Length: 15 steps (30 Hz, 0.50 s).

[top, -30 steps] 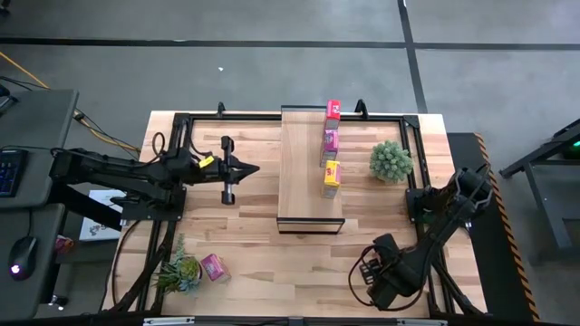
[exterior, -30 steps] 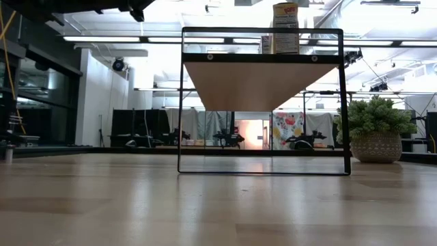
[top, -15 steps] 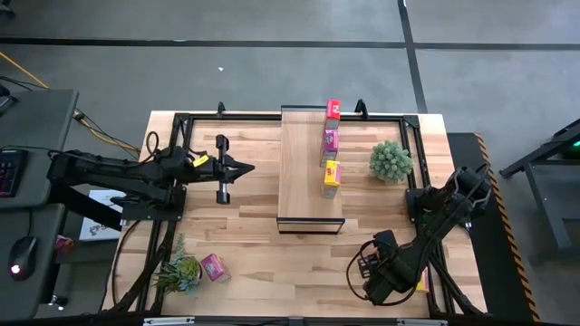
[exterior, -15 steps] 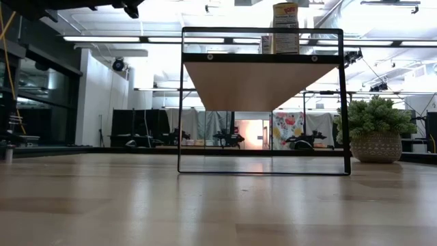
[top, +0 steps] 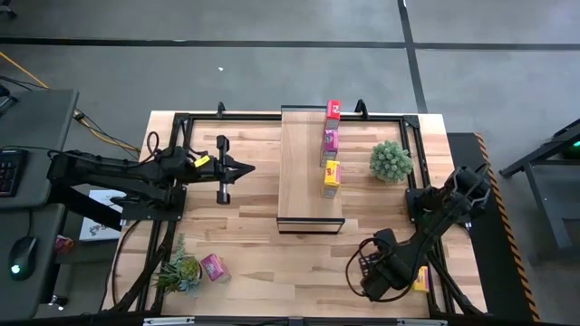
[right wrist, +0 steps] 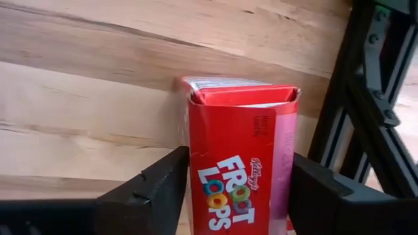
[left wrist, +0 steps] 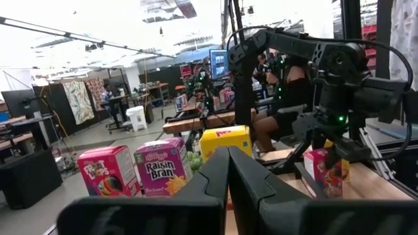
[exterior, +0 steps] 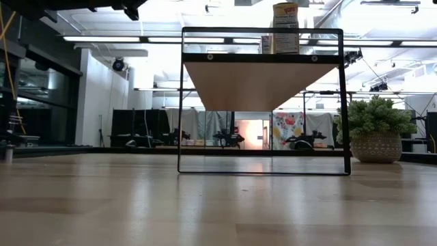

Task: Stack cereal on shelf
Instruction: Put the red cereal box on the shelf aligned with the red cereal box

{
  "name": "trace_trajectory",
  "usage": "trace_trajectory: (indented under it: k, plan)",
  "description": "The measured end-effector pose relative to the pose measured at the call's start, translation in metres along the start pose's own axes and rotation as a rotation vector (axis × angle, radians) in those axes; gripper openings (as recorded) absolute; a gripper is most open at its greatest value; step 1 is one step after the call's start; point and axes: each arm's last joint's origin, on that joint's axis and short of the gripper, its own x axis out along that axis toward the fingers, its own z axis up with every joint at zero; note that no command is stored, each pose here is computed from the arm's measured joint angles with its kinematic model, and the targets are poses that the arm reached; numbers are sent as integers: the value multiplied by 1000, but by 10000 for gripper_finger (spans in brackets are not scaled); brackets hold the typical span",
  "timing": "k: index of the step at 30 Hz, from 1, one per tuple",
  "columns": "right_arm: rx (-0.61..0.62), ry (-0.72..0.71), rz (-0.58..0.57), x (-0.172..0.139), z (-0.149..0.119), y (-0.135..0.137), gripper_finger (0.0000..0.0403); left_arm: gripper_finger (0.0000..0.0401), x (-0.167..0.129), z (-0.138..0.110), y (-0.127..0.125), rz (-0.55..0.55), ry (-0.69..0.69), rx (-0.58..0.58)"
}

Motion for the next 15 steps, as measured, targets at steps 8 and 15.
trace_trajectory:
  k: [8,15]
  plan:
    - [-32,2,-10,0,3,1,160,0,0,0,0,0,-1,1]
    - [-66,10,33,-7,6,-2,149,0,0,0,0,1,-2,1]
